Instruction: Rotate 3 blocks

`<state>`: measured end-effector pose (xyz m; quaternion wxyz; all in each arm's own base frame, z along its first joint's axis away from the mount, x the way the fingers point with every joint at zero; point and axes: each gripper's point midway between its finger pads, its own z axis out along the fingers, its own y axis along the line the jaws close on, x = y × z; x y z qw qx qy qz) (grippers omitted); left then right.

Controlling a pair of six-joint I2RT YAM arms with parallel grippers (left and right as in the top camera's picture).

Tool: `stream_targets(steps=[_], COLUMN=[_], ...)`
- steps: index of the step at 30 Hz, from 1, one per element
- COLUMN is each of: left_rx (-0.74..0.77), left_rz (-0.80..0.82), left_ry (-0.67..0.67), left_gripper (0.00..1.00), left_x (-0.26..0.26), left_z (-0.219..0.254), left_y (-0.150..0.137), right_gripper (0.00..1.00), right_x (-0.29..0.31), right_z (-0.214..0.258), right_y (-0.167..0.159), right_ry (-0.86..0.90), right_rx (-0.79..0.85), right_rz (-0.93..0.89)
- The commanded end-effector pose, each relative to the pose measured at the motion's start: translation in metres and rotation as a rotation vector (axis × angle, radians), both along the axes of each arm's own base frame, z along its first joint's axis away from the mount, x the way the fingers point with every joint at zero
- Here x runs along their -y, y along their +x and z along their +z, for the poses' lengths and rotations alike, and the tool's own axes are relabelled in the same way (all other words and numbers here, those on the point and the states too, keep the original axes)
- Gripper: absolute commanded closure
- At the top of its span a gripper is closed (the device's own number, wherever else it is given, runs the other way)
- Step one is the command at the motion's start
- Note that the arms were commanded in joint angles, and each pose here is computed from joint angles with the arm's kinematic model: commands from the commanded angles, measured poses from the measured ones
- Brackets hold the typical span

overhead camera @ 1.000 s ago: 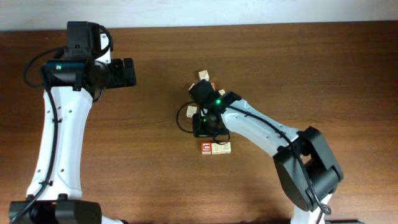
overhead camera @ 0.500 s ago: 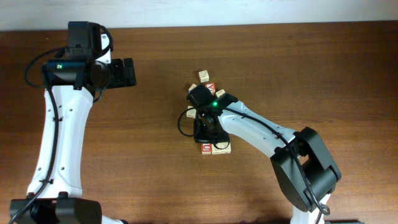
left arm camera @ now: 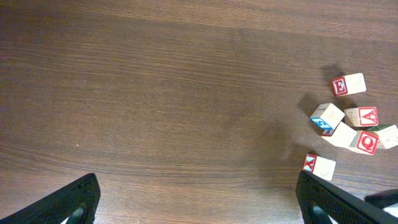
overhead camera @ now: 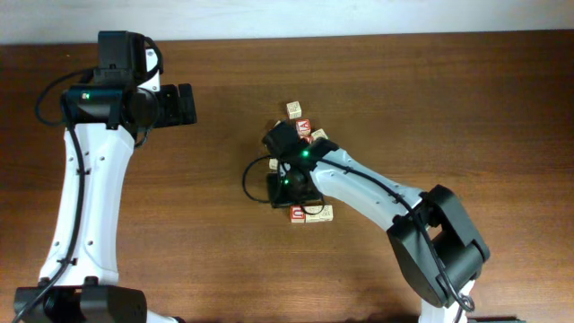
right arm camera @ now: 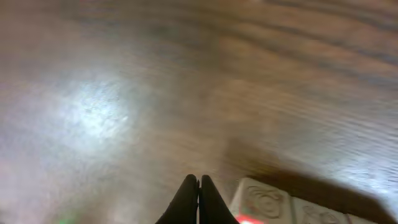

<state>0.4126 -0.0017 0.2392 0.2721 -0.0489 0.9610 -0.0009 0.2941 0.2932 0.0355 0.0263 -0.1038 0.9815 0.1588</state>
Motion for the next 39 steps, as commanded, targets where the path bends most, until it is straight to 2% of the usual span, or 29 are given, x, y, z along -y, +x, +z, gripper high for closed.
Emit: stream_targets(steps=[1, 7, 19, 22, 23, 24, 26, 27, 28, 30, 32, 33, 34, 35, 36, 38, 39], left_rx=[-0.009, -0.016, -0.016, -0.011, -0.012, -0.013, -0.036, -0.068, -0.131, -0.271, -0.372, -0.416, -0.439, -0.453, -0.464, -0.474, -0.468], left_rz=[0.016, 0.016, 0.016, 0.016, 0.016, 0.016, -0.013, -0.041, -0.073, -0.1, -0.068, -0.063, -0.088, -0.094, -0.094, -0.076, -0.114], left_ry=[0.0, 0.001, 0.001, 0.001, 0.001, 0.0, -0.049, -0.1, -0.166, -0.334, -0.419, -0.431, -0.448, -0.449, -0.448, -0.471, -0.486], left_gripper=[0.01, 0.01, 0.01, 0.01, 0.01, 0.01, 0.01, 0.01, 0.01, 0.03, 0.14, 0.25, 0.47, 0.82, 1.0, 1.0, 1.0], left_x=[-0.002, -0.002, -0.002, -0.002, -0.002, -0.002, 0.007, 0.017, 0.03, 0.058, 0.077, 0.086, 0.1, 0.108, 0.116, 0.14, 0.153], left_z=[-0.003, -0.004, -0.004, -0.003, -0.004, -0.003, 0.011, 0.012, 0.006, -0.042, -0.101, -0.128, -0.145, -0.156, -0.163, -0.181, -0.187], left_y=[0.0, -0.001, -0.001, 0.0, 0.0, -0.002, -0.025, -0.039, -0.056, -0.078, -0.097, -0.109, -0.119, -0.125, -0.13, -0.14, -0.145], right_gripper=[0.95, 0.96, 0.96, 0.96, 0.96, 0.96, 0.96, 0.96, 0.96, 0.96, 0.96, 0.96, 0.96, 0.96, 0.91, 0.82, 0.68], right_x=[-0.009, 0.015, 0.024, -0.003, -0.012, -0.011, 0.037, 0.061, 0.101, 0.157, 0.16, 0.154, 0.15, 0.15, 0.15, 0.149, 0.149], right_z=[-0.004, -0.011, -0.012, 0.038, 0.068, 0.131, 0.214, 0.233, 0.25, 0.235, 0.199, 0.177, 0.16, 0.145, 0.136, 0.135, 0.135], right_y=[-0.016, -0.022, -0.022, 0.007, 0.018, 0.034, 0.043, 0.041, 0.034, 0.014, 0.008, 0.004, 0.001, 0.001, 0.002, 0.003, 0.002], right_ry=[-0.005, -0.124, -0.173, -0.053, 0.0, 0.079, 0.17, 0.192, 0.189, 0.116, 0.106, 0.131, 0.152, 0.152, 0.149, 0.151, 0.151], right_rx=[-0.039, -0.092, -0.096, 0.033, 0.099, 0.201, 0.313, 0.331, 0.342, 0.239, 0.154, 0.105, 0.078, 0.068, 0.063, 0.067, 0.053], right_rz=[0.042, -0.115, -0.186, -0.1, -0.079, -0.079, -0.084, -0.098, -0.129, -0.133, -0.135, -0.129, -0.124, -0.124, -0.125, -0.123, -0.148])
